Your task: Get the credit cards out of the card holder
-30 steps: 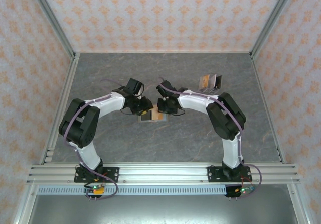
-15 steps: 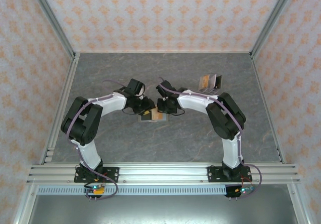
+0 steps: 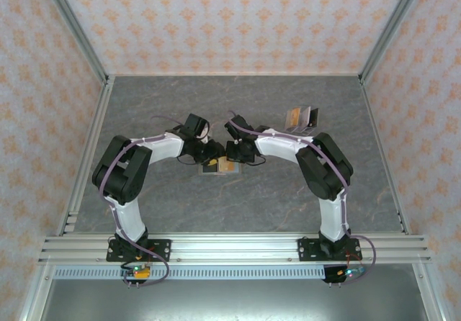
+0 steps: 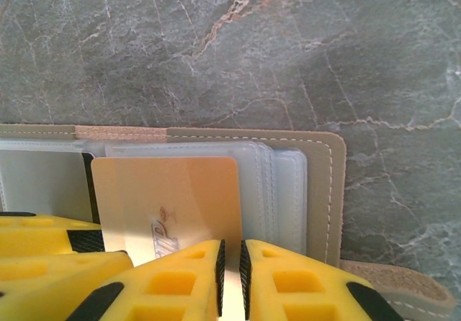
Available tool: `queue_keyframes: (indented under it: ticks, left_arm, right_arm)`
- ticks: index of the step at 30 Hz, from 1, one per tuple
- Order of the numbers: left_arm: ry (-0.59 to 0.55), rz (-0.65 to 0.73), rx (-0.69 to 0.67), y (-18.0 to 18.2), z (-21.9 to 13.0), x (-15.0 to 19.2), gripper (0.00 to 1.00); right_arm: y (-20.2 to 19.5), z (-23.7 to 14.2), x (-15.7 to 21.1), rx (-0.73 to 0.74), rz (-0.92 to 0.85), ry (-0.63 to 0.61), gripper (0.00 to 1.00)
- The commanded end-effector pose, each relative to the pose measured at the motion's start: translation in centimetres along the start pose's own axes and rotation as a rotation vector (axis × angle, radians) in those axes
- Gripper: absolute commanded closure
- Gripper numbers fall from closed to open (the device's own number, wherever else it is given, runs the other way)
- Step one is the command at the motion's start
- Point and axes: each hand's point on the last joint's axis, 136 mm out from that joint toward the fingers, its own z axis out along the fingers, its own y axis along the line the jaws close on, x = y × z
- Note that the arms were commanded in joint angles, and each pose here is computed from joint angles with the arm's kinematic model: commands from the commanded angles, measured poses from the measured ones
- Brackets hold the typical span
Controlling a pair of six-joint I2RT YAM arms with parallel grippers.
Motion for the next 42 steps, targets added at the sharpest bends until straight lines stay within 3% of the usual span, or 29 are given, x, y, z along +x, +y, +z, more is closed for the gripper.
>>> queue_keyframes:
  ticks: [1,14,30,42]
  left_arm:
    - [0.011,0.06,0.074,-1.5,0.1,-0.2,0.65]
    - [-0.004,0.077,0.183,-2.8,-1.0,-0.2,0.8]
    - [-0.005,0.089,0.168,-1.6,-2.2,0.3,0.9]
    - [-0.003,0.086,0.097,0.4,-2.7,0.7,0.92]
  right_arm:
    - [-2.7,1.7,2.0,0.069,0.032,0.071,0.82]
    - [-3.5,2.2,2.2,0.092,0.047,0.083,0.84]
    - [-4.7,2.1,2.4,0.149,0.047,0.084,0.85]
    - [-5.2,1.9,2.3,0.181,0.048,0.079,0.85]
